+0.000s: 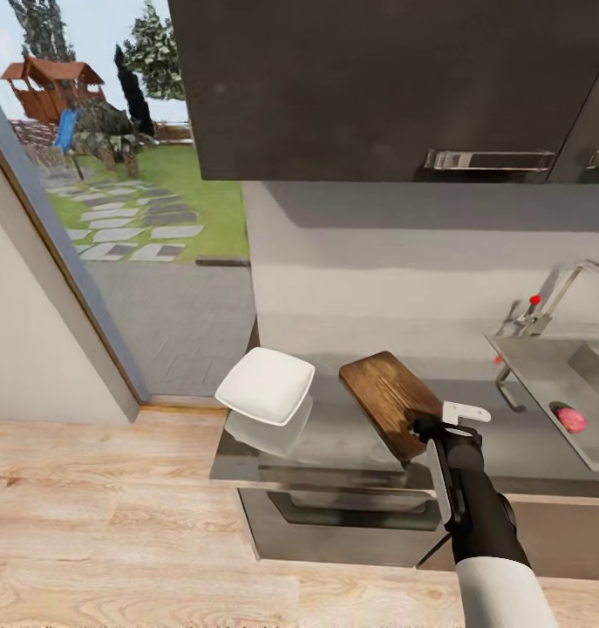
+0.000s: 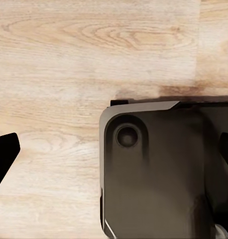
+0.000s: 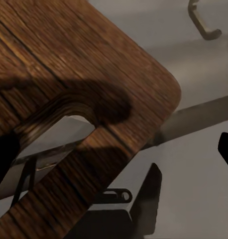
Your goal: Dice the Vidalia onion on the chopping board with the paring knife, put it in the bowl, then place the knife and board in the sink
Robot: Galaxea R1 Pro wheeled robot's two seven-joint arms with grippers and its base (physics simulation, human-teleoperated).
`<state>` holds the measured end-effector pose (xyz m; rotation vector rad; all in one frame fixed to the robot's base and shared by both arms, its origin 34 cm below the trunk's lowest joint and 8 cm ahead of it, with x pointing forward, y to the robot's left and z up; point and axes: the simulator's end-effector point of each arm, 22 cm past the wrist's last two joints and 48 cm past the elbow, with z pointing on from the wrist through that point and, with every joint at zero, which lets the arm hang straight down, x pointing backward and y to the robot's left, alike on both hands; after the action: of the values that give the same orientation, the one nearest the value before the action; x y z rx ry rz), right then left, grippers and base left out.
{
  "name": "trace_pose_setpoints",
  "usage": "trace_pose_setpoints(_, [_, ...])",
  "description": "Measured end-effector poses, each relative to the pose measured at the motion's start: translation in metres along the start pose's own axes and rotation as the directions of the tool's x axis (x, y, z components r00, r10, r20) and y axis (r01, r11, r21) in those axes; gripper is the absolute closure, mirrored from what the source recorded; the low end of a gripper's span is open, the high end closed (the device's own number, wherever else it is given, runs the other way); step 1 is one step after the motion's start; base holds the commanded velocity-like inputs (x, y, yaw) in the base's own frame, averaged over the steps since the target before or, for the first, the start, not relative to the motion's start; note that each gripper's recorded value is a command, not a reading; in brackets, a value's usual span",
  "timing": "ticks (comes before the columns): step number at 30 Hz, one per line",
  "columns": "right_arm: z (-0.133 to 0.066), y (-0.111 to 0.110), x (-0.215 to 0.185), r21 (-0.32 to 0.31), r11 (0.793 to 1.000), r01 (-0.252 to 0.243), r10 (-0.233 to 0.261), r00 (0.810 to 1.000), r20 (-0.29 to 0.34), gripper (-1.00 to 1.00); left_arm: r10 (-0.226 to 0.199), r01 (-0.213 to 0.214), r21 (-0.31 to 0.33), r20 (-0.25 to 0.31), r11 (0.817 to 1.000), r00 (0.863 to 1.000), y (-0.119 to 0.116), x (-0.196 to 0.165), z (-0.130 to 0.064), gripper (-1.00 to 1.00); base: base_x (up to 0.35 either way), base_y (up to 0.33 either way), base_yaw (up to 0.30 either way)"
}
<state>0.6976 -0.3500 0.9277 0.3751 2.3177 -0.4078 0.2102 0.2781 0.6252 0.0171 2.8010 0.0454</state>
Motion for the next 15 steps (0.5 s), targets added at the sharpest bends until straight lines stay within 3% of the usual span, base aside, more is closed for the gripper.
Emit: trace_pose_setpoints(15, [0.007, 0.001, 0.009, 0.003, 1.0, 0.008, -0.008, 1.0, -0.018, -1.0, 0.001, -0.001, 0.002, -0.028, 1.0, 1.0, -0.001, 0.011, -0.002, -1.0, 0.0, 0.0, 0.0])
